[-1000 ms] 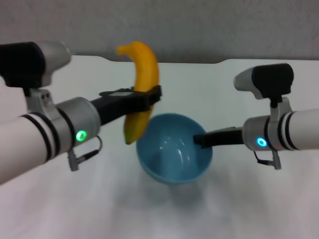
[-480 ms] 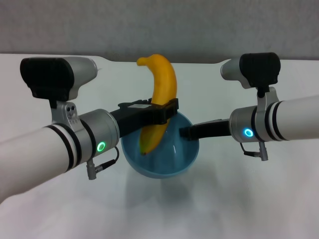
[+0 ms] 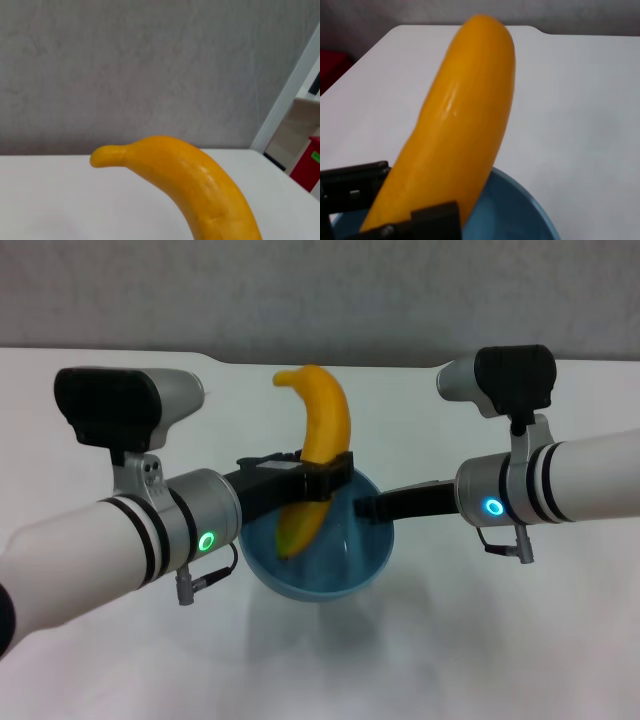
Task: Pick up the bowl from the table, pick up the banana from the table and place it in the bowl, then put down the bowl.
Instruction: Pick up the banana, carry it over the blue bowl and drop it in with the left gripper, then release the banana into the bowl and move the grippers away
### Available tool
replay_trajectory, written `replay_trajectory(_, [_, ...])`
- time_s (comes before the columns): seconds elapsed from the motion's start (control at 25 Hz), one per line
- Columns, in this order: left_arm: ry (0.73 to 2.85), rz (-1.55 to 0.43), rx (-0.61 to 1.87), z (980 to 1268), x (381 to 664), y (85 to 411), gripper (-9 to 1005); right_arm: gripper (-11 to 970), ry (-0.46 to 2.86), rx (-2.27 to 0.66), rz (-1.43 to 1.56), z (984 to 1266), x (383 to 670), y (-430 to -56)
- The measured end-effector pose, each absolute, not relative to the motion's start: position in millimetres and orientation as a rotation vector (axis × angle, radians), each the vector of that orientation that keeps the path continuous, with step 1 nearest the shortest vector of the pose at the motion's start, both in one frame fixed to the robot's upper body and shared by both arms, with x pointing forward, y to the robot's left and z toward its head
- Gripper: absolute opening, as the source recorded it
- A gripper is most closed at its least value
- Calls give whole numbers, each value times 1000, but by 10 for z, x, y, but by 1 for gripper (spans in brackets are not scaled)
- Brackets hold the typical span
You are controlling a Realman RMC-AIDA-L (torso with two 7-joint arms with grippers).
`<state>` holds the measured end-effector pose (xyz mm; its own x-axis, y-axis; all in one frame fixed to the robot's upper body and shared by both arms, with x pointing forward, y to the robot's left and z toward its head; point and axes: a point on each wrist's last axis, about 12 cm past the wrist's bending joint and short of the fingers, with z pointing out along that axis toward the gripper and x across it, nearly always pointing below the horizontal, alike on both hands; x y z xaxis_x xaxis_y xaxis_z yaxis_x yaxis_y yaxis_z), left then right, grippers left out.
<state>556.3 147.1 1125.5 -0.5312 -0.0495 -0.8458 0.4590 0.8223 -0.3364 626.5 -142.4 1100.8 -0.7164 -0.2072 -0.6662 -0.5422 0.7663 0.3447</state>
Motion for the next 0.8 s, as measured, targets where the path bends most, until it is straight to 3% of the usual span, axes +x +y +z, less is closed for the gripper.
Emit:
replay_trajectory(0.36, [2058, -651, 315, 11192, 5593, 1476, 609, 37, 2376, -519, 694, 10916, 6248, -1537])
replay_trajectory(0.48, [2050, -643, 297, 11213, 5597, 1531, 844, 38, 2411, -508, 681, 10844, 6228, -1603])
replay_trajectory(0.8, [2056, -467, 149, 11147, 5734, 2189, 888, 38, 2446, -484, 632, 10825, 6317, -1694])
